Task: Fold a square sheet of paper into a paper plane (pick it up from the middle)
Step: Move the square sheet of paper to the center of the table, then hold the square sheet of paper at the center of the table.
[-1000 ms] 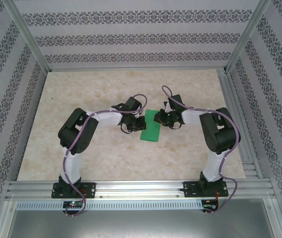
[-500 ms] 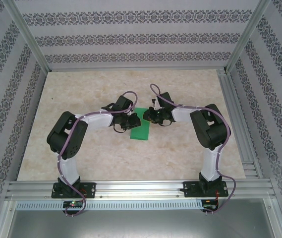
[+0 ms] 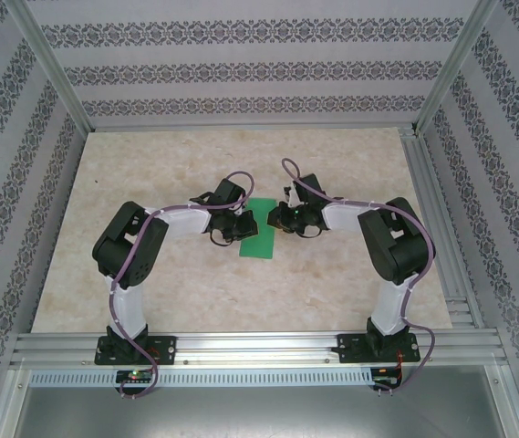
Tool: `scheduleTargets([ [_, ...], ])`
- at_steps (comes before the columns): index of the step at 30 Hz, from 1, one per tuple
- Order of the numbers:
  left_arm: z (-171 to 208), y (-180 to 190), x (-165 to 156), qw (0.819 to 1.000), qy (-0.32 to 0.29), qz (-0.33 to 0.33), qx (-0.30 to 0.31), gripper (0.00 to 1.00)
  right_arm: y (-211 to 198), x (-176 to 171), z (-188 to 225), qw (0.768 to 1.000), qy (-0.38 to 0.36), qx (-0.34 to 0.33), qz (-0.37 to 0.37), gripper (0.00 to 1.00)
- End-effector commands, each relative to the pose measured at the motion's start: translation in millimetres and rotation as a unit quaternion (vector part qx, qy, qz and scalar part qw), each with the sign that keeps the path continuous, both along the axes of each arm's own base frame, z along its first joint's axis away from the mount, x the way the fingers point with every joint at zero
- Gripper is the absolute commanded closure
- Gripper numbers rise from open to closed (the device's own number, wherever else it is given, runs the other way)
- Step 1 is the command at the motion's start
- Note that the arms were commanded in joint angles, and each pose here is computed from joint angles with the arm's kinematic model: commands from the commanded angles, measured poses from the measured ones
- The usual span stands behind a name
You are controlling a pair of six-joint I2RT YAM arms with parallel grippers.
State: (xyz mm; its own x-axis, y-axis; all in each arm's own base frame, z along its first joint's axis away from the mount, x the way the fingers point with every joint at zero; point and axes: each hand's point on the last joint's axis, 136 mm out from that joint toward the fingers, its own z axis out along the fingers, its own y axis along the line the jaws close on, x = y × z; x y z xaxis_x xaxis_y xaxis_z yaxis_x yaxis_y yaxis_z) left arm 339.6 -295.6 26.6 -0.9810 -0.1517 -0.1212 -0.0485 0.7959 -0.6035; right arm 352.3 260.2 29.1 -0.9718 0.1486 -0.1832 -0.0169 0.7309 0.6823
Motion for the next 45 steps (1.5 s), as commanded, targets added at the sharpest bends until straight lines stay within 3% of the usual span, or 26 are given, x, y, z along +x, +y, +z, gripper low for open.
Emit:
scheduleTargets([
  [1, 2, 0, 6, 1.000, -0.009, 0.002, 0.002, 0.90, 6, -9, 8, 1.000, -0.001, 0.020, 0.010, 0.82],
  [13, 24, -14, 19, 0.999, -0.031, -0.011, -0.029, 0.89, 10, -7, -15, 1.000, 0.021, 0.007, 0.020, 0.84],
  [24, 33, -14, 48, 0.998, -0.054, -0.004, -0.011, 0.89, 17, -12, -20, 0.996, 0.011, -0.003, 0.091, 0.86],
  [37, 16, -29, 65, 0.998, -0.038, -0.016, -0.040, 0.89, 20, -30, -8, 0.993, -0.001, -0.007, 0.116, 0.86],
  [45, -12, -18, 63, 1.000, -0.015, -0.010, 0.004, 0.90, 18, -25, 3, 0.995, -0.017, -0.006, 0.096, 0.86],
])
